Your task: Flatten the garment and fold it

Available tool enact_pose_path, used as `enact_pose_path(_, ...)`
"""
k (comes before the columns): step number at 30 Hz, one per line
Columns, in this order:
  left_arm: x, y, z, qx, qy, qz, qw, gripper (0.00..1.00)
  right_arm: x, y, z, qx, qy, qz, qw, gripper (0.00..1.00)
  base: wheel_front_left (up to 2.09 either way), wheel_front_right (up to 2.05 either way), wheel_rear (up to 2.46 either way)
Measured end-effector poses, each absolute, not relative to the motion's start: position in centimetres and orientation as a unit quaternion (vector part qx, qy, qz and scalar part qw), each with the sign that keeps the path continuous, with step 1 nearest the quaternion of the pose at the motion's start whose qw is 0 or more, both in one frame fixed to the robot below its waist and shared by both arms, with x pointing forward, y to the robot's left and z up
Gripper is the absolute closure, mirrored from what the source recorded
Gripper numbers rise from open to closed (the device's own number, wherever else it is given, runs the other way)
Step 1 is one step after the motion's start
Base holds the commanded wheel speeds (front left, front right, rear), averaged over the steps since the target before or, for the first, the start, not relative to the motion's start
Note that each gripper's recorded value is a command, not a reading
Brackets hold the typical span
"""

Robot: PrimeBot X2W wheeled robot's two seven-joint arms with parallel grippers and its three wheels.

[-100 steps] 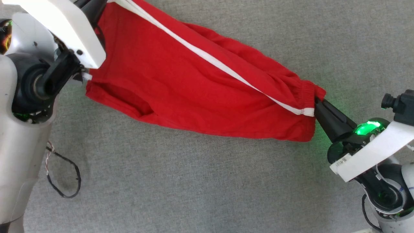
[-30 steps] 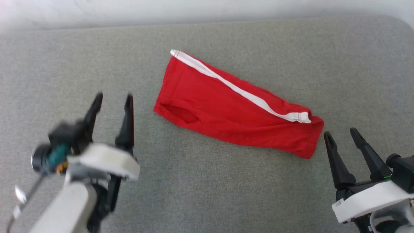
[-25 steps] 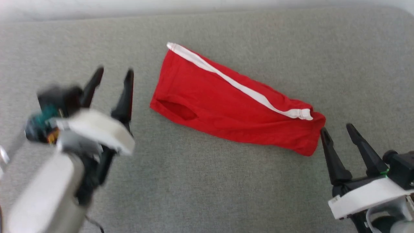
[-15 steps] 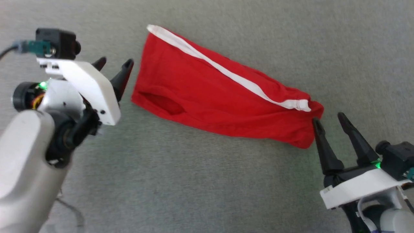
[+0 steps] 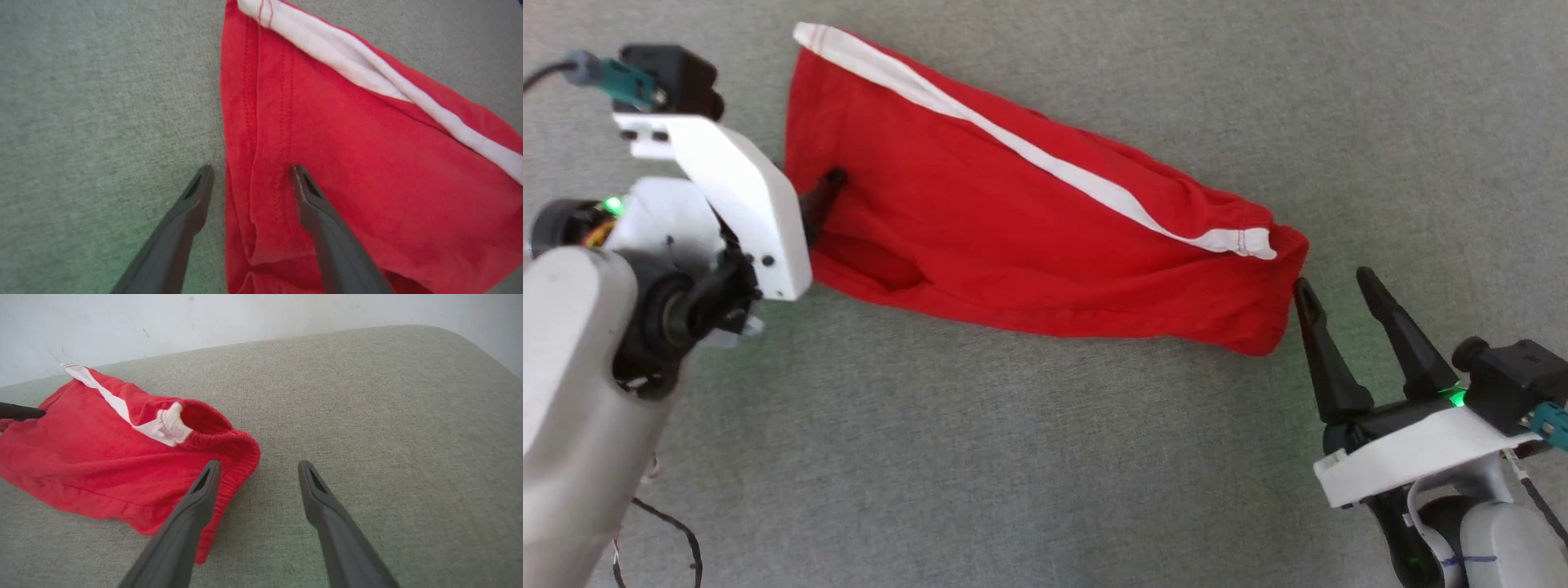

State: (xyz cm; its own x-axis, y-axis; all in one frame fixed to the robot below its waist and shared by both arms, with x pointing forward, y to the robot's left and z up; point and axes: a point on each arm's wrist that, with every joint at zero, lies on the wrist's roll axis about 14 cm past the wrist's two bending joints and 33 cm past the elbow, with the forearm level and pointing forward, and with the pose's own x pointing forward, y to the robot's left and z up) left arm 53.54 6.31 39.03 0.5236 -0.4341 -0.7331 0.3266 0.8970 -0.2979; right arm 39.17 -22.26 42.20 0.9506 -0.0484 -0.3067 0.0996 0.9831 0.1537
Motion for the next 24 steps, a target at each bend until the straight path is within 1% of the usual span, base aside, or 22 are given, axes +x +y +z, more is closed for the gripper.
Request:
enact_pose_path(4,53.6,6.5,38.4,-0.062,0.457,-0.207,0.863,0.0,39.3,-22.3,41.9,0.083,0.156,-0.037,0.984,0.0,0.0,0.0,0.0)
enact_pose_path(7,52.7,6.8,38.3,-0.06,0.489,-0.205,0.846,0.0,39.4,-22.3,41.9,0.081,0.156,-0.035,0.984,0.0,0.0,0.0,0.0)
enact_pose_path(8,52.2,6.8,38.3,-0.059,0.504,-0.21,0.836,0.45,39.4,-22.3,41.9,0.08,0.156,-0.034,0.984,0.0,0.0,0.0,0.0)
enact_pose_path(9,51.7,6.8,38.4,-0.06,0.515,-0.215,0.827,1.0,39.4,-22.3,41.9,0.08,0.156,-0.033,0.984,0.0,0.0,0.0,0.0)
enact_pose_path(12,50.9,6.7,38.8,-0.072,0.529,-0.221,0.816,1.0,39.5,-22.2,41.9,0.079,0.157,-0.029,0.984,0.0,0.0,0.0,0.0)
enact_pose_path(20,51.1,6.9,38.8,-0.082,0.495,-0.22,0.836,1.0,39.8,-21.9,42.1,0.08,0.156,-0.021,0.984,0.0,0.0,0.0,0.0)
enact_pose_path(24,51.3,6.6,38.9,-0.09,0.484,-0.224,0.841,1.0,39.8,-21.6,41.7,0.083,0.17,-0.012,0.982,0.0,0.0,0.0,0.0)
